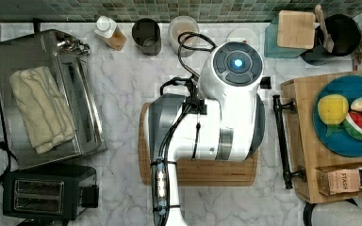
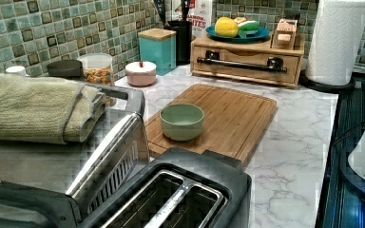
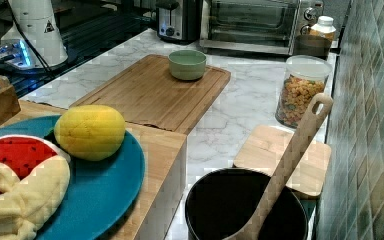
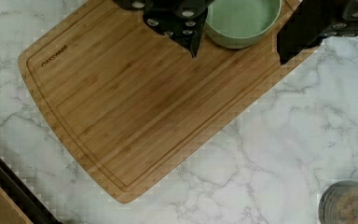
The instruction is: Open the drawer.
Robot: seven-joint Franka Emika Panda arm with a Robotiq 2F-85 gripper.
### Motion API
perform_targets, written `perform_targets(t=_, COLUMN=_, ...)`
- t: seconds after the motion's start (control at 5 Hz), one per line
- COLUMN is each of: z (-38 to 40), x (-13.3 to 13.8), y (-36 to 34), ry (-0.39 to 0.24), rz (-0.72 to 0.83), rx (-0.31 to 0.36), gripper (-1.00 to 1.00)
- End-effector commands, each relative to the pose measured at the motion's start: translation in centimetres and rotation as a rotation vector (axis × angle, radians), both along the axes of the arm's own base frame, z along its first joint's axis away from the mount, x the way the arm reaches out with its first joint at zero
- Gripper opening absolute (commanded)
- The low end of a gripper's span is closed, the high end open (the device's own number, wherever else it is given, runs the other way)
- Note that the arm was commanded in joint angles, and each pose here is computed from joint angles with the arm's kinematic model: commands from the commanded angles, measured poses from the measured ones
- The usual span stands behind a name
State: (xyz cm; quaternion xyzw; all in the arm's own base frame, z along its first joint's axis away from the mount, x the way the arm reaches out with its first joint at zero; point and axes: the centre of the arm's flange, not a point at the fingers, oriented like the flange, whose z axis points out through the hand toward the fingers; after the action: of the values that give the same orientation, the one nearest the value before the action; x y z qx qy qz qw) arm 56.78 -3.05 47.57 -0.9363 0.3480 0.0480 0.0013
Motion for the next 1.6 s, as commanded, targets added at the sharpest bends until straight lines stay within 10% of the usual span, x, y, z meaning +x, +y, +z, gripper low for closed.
perform_targets(t=0.2, z=-0.3, x=0.0, y=-0.4, ry=-0.009, rz=-0.011, rx=0.006, gripper=1.0)
perform_targets(t=1.0, z=-2.9, x=-4.3, y=-8.8, ry=-0.01, rz=0.55, rx=-0.002, gripper=1.0)
perform_targets(t=1.6, z=-5.2, x=-7.2, y=-14.2, ry=-0.058, rz=0.774, rx=-0.136, gripper=1.0)
